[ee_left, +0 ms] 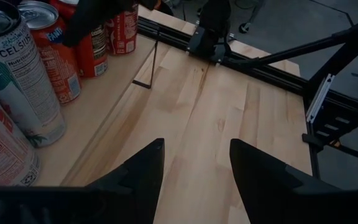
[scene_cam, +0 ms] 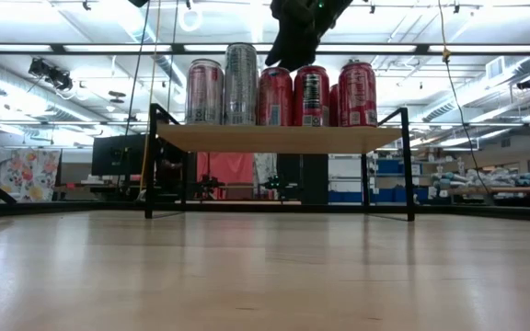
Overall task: Place canned beverage on shelf
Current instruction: Adjust the soda cans on the shelf
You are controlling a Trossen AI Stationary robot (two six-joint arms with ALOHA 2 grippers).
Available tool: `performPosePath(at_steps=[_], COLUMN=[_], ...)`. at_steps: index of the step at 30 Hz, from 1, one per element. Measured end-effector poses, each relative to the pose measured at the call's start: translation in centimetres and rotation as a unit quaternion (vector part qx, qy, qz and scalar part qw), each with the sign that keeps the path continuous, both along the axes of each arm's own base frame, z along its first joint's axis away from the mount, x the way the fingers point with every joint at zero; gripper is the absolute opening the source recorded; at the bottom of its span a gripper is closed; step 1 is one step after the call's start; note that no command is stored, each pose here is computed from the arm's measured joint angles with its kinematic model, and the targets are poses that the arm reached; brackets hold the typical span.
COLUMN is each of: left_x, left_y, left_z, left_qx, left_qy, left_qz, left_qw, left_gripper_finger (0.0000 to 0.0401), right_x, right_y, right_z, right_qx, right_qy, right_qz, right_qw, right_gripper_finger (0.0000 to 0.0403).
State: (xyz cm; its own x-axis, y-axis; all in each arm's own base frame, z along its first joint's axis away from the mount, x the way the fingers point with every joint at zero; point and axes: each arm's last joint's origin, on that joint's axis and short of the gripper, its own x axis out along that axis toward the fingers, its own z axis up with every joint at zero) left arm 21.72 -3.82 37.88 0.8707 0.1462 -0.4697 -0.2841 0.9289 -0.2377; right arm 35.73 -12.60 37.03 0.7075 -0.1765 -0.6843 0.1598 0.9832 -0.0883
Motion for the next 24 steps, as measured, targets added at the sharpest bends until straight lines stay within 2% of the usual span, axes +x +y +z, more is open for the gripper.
performPosePath(at_steps=[24], left_x=[0.0], left_y=[0.0], left_z=[0.0], left_qx=[0.0], left_qy=[0.0], left_qz=[0.0], left_qw=[1.0], left_gripper_finger=[0.0192], right_x=[0.4], right_y=[1.8], right_z=[-0.3], right_qx=[0.002], right_qy=[0.011], right_qz=[0.01], right_qw=[1.0], right_gripper_finger=[0.0372])
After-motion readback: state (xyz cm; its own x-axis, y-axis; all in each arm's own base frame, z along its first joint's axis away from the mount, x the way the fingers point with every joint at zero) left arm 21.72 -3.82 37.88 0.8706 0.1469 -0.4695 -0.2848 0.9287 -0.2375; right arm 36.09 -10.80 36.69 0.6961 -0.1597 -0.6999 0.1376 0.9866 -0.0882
